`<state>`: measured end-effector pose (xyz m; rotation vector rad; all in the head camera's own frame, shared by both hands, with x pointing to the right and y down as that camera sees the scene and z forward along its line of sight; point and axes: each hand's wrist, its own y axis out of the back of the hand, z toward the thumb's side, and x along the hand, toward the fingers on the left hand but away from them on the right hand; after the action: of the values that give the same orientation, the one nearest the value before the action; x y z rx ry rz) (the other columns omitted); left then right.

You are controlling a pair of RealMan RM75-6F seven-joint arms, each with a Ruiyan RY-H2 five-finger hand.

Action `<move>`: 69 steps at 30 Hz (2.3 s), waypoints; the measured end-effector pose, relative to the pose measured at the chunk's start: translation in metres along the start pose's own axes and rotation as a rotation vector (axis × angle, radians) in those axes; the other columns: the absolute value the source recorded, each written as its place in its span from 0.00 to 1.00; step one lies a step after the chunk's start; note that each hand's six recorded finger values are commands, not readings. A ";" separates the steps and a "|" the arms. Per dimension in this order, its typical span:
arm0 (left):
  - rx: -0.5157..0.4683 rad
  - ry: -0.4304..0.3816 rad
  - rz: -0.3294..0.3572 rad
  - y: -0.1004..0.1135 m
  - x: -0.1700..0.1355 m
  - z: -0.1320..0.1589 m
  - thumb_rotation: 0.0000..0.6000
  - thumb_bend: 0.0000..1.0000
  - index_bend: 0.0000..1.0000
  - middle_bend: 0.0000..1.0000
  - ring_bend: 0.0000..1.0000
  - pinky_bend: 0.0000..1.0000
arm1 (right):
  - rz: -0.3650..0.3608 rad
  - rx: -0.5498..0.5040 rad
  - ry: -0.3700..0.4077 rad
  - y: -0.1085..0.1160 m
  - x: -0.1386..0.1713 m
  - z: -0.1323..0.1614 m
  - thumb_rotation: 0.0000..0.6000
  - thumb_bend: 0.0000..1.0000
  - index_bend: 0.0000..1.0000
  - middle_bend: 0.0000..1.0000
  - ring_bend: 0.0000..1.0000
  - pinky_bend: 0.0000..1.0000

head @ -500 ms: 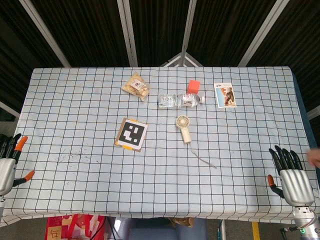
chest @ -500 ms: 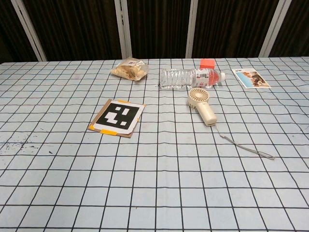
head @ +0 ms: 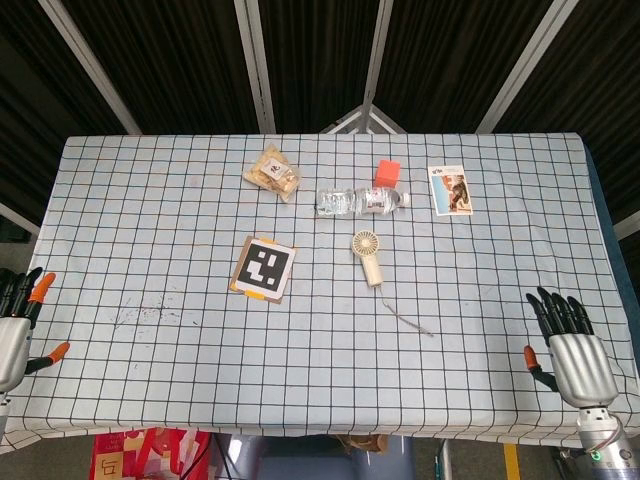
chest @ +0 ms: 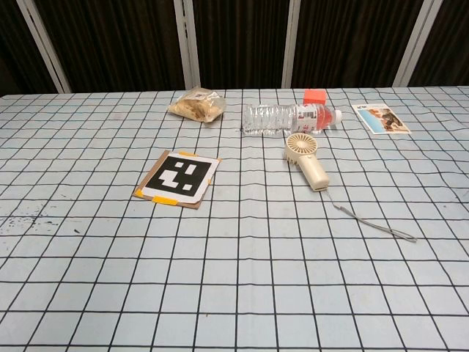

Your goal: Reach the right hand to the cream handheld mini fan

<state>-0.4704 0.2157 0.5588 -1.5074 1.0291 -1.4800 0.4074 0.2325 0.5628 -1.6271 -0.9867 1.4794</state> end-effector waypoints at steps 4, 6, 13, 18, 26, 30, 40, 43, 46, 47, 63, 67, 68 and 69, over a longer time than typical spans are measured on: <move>-0.010 0.003 -0.006 0.000 0.002 -0.001 1.00 0.09 0.00 0.00 0.00 0.00 | -0.002 -0.023 0.040 0.003 -0.021 0.017 1.00 0.48 0.00 0.45 0.50 0.52; -0.011 -0.001 -0.005 0.001 0.002 0.000 1.00 0.09 0.00 0.00 0.00 0.00 | -0.007 -0.032 0.061 0.005 -0.038 0.029 1.00 0.48 0.00 0.61 0.65 0.63; -0.028 -0.014 -0.004 0.002 0.003 0.001 1.00 0.09 0.00 0.00 0.00 0.00 | 0.065 -0.073 0.094 -0.012 -0.089 0.073 1.00 0.71 0.00 0.84 0.88 0.78; -0.041 -0.008 -0.014 0.002 0.004 -0.002 1.00 0.09 0.00 0.00 0.00 0.00 | 0.153 -0.098 0.125 -0.038 -0.118 0.117 1.00 0.79 0.00 0.85 0.90 0.79; -0.058 -0.001 -0.031 0.001 0.008 -0.005 1.00 0.09 0.00 0.00 0.00 0.00 | 0.257 -0.092 0.172 -0.078 -0.146 0.174 1.00 0.81 0.00 0.85 0.90 0.79; -0.069 0.002 -0.040 0.001 0.009 -0.006 1.00 0.09 0.00 0.00 0.00 0.00 | 0.287 -0.081 0.157 -0.093 -0.155 0.183 1.00 0.81 0.00 0.85 0.90 0.79; -0.084 0.001 -0.057 -0.001 0.011 -0.005 1.00 0.09 0.00 0.00 0.00 0.00 | 0.337 -0.087 0.116 -0.116 -0.165 0.188 1.00 0.82 0.00 0.85 0.90 0.79; -0.086 0.002 -0.061 -0.001 0.012 -0.004 1.00 0.09 0.00 0.00 0.00 0.00 | 0.342 -0.091 0.106 -0.118 -0.168 0.188 1.00 0.82 0.00 0.85 0.90 0.79; -0.085 0.001 -0.063 -0.002 0.012 -0.004 1.00 0.09 0.00 0.00 0.00 0.00 | 0.345 -0.104 0.101 -0.119 -0.169 0.190 1.00 0.82 0.00 0.85 0.90 0.79; -0.084 0.001 -0.064 -0.002 0.013 -0.003 1.00 0.09 0.00 0.00 0.00 0.00 | 0.346 -0.107 0.101 -0.119 -0.169 0.190 1.00 0.82 0.00 0.85 0.90 0.79; -0.089 0.001 -0.064 -0.002 0.014 -0.002 1.00 0.09 0.00 0.00 0.00 0.00 | 0.353 -0.115 0.099 -0.123 -0.173 0.194 1.00 0.82 0.00 0.85 0.90 0.79; -0.090 0.001 -0.063 -0.002 0.014 -0.002 1.00 0.09 0.00 0.00 0.00 0.00 | 0.353 -0.114 0.099 -0.124 -0.174 0.195 1.00 0.82 0.00 0.85 0.90 0.79; -0.091 0.002 -0.063 -0.002 0.014 -0.002 1.00 0.09 0.00 0.00 0.00 0.00 | 0.354 -0.114 0.098 -0.124 -0.174 0.195 1.00 0.82 0.00 0.85 0.90 0.79; -0.091 0.002 -0.063 -0.002 0.014 -0.002 1.00 0.09 0.00 0.00 0.00 0.00 | 0.355 -0.114 0.098 -0.125 -0.174 0.196 1.00 0.82 0.00 0.85 0.90 0.79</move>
<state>-0.4727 0.2034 0.5658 -1.6160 1.0718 -1.4961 0.1947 0.1362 0.7349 -2.0176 -0.7658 1.5751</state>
